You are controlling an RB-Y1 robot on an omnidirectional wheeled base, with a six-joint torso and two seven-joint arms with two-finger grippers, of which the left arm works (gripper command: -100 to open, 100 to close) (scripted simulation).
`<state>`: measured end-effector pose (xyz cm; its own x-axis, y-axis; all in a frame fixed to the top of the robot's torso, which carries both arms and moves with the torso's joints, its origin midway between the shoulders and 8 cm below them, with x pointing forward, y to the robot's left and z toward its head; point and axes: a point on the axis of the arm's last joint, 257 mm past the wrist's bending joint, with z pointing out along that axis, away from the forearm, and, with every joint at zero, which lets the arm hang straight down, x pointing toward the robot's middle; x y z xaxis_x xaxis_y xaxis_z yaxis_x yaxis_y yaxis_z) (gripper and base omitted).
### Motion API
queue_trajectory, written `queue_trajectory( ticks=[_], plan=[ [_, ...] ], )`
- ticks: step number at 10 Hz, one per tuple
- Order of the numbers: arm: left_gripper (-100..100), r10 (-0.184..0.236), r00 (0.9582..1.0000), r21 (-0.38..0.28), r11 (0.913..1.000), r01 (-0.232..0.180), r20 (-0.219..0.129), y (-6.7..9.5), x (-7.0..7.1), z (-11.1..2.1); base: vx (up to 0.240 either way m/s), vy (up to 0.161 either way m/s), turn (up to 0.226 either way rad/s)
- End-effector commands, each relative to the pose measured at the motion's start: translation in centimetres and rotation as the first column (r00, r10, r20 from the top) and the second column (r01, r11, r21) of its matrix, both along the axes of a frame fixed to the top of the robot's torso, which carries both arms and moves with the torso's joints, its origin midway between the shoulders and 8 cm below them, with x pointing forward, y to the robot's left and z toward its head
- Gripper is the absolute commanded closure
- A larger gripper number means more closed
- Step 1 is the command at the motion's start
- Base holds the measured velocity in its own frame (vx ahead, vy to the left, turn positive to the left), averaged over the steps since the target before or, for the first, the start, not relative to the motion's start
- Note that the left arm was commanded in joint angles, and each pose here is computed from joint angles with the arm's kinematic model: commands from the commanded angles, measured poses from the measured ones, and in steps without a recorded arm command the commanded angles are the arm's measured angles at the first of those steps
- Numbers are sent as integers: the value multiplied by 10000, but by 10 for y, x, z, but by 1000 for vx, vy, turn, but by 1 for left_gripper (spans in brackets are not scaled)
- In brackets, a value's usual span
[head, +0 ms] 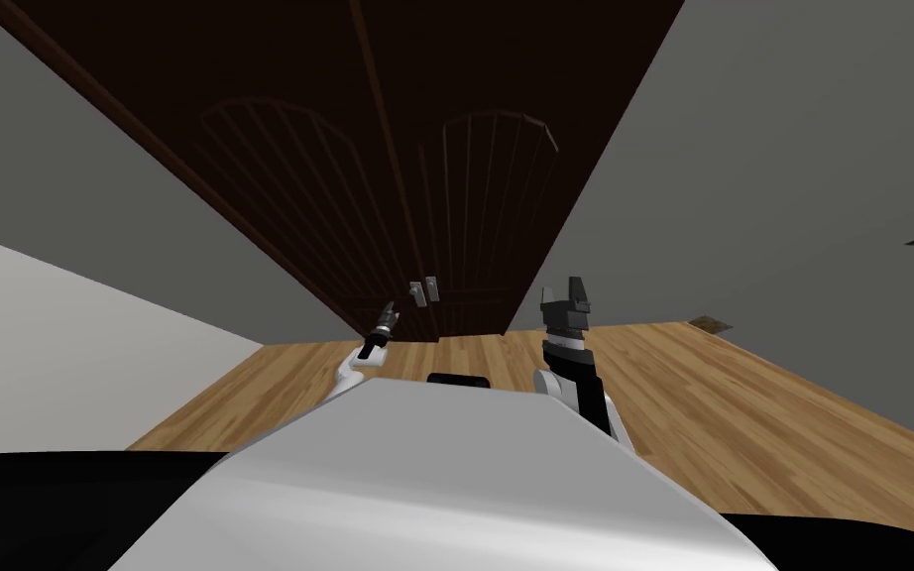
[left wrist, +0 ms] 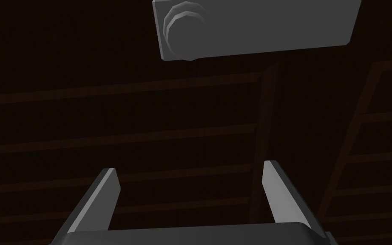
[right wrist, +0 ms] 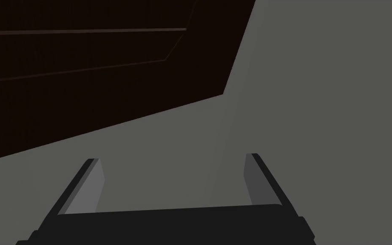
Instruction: Pull the door open
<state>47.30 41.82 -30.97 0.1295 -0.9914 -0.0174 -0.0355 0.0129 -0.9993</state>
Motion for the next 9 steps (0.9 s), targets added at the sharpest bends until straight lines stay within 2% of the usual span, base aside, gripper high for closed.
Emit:
queue_trajectory(
  ticks=[1,2,4,7,8,9],
  plan=[
    [-100,267,9995,90,9996,-266,-138,14,-5,-5,120,141,69],
    [-100,286,9995,92,9996,-285,-131,15,-4,-5,176,115,-10],
    [-100,198,9998,57,9998,-197,-15,8,2,-1,188,24,-72],
    [-100,-211,9991,-66,9998,213,372,-19,20,13,233,-84,-141],
    [-100,-103,9996,-30,9999,104,266,-10,15,8,103,-58,-29],
    [100,-103,9996,-30,9999,104,266,-10,15,8,-11,7,33]
  ],
)
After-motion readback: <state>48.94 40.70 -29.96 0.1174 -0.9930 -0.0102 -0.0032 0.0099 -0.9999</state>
